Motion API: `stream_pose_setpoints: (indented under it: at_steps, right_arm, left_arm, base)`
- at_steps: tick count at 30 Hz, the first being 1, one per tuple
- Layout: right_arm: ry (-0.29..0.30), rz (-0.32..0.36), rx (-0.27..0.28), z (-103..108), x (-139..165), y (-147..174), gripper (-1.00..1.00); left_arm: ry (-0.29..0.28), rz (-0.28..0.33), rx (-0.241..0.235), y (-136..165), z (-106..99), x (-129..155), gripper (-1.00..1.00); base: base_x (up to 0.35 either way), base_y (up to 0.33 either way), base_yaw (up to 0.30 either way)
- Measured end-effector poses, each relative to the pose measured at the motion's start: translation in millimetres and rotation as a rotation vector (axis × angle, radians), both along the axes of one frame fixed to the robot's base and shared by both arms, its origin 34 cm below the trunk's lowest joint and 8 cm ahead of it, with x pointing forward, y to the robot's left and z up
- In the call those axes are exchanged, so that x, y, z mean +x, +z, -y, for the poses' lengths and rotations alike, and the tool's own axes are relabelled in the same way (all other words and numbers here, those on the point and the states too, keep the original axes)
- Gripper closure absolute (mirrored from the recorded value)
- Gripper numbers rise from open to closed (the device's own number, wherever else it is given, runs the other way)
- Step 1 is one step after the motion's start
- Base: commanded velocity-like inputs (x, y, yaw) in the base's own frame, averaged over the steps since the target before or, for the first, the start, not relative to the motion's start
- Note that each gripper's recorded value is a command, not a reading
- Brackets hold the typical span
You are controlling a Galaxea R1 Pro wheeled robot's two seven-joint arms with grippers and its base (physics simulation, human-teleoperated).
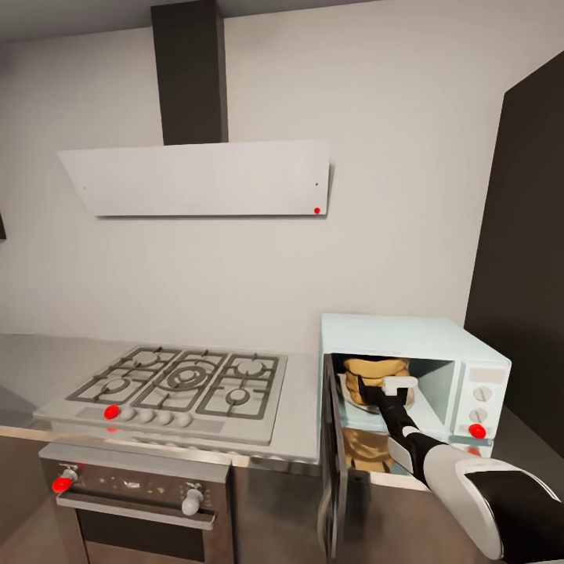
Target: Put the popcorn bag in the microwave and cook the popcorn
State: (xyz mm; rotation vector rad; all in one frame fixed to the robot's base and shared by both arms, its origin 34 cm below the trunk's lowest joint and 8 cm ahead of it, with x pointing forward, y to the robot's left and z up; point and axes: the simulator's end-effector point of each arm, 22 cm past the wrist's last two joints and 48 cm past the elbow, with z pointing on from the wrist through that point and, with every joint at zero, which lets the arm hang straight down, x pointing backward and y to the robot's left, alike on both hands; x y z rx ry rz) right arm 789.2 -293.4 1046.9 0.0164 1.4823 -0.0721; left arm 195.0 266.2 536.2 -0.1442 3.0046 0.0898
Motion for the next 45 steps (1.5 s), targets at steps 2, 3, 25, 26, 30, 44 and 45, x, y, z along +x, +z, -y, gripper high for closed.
stream_pose_setpoints:
  at_steps: [2, 3, 25, 26, 30, 44, 45]
  right_arm:
    - [0.000, -0.001, 0.000, 0.2, 0.0, -0.3, -1.00]
    - [-0.001, -0.001, 0.000, 0.3, 0.0, -0.4, -1.00]
    - [0.000, -0.001, -0.001, 0.2, 0.5, -0.7, -1.00]
    - [0.000, -0.001, 0.000, -0.2, 0.6, -0.7, -1.00]
    - [0.000, -0.001, -0.001, 0.2, 0.5, -0.7, -1.00]
    - [0.000, -0.004, -0.003, 2.7, 0.5, -1.3, -1.00]
    - [-0.001, -0.003, -0.003, 3.3, 0.4, -1.1, -1.00]
  left_arm:
    - [0.000, 0.000, 0.000, -0.1, 0.0, 0.1, -1.00]
    - [0.000, 0.000, 0.000, -0.1, 0.0, 0.1, -1.00]
    - [0.000, 0.000, -0.002, -0.2, 1.3, 0.2, -1.00]
    - [0.000, 0.000, -0.002, -0.2, 1.3, 0.2, -1.00]
    - [0.000, 0.000, -0.002, -0.2, 1.3, 0.2, -1.00]
    - [0.000, -0.001, -0.001, -0.2, 0.6, 0.2, -1.00]
    - [0.000, -0.002, -0.001, -0.3, 0.3, -0.1, -1.00]
  base:
    - [0.004, -0.004, 0.000]
    - [0.002, -0.002, 0.000]
    - [-0.210, 0.000, 0.000]
    - [-0.335, 0.000, 0.000]
    - [-0.336, 0.000, 0.000]
    - [-0.338, 0.000, 0.000]
    - [-0.338, 0.000, 0.000]
